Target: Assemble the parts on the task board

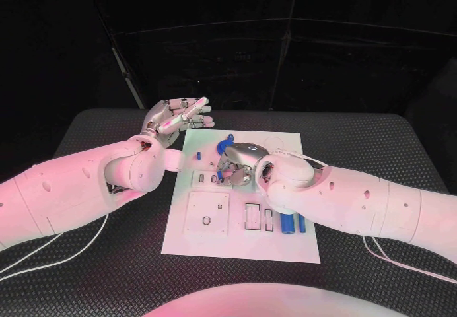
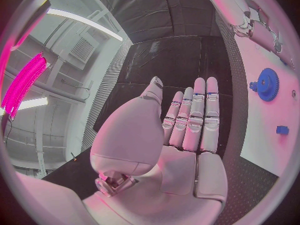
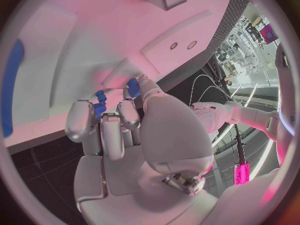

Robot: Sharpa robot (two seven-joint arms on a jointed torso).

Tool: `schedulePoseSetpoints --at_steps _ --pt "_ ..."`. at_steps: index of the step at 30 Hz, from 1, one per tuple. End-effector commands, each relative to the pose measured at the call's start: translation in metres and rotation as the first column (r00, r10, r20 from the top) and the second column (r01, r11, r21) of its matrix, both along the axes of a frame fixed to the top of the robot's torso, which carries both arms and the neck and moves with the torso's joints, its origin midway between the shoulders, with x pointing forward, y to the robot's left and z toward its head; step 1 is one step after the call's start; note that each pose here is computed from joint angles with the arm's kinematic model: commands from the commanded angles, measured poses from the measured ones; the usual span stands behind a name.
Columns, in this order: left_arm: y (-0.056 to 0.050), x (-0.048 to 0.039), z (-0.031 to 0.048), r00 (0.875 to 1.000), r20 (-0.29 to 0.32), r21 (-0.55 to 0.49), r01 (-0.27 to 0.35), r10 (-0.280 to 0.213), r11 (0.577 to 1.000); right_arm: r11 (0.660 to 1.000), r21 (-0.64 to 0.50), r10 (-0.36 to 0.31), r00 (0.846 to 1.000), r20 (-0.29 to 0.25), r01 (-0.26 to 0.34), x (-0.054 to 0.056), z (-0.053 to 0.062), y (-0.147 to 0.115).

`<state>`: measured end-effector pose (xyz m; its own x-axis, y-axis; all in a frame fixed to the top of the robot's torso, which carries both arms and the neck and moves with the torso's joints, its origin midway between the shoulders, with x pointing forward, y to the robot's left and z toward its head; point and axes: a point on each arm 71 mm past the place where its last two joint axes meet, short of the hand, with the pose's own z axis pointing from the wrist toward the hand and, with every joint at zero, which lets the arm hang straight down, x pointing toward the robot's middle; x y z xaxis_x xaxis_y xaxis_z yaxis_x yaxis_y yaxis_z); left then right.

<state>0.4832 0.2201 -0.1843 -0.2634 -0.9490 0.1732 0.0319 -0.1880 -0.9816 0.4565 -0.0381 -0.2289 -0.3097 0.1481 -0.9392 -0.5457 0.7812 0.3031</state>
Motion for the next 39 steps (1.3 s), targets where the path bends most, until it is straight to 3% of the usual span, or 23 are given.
schedulePoseSetpoints --at_steps 1,11,22,35,39 --pt "-0.001 0.0001 0.0019 1.0 0.009 -0.006 0.008 -0.008 1.0 0.999 -0.038 -0.021 1.0 -0.023 0.02 0.0 -0.007 -0.003" --pt "-0.001 0.0001 0.0019 1.0 0.008 -0.005 0.008 -0.008 1.0 0.999 -0.031 -0.03 0.999 -0.018 0.029 0.0 -0.006 -0.004" --pt "-0.001 0.0004 0.0017 1.0 0.008 -0.005 0.008 -0.008 1.0 0.998 0.046 -0.047 0.998 0.034 0.046 0.001 0.0 -0.003" --pt "0.0 0.001 0.0011 1.0 0.006 -0.004 0.005 -0.005 1.0 0.994 0.11 -0.031 0.997 0.068 0.023 -0.006 0.006 -0.009" --pt "0.001 0.0016 0.0003 1.0 0.003 -0.001 0.003 -0.003 1.0 0.983 0.183 0.008 0.996 0.086 -0.023 -0.011 0.012 -0.016"
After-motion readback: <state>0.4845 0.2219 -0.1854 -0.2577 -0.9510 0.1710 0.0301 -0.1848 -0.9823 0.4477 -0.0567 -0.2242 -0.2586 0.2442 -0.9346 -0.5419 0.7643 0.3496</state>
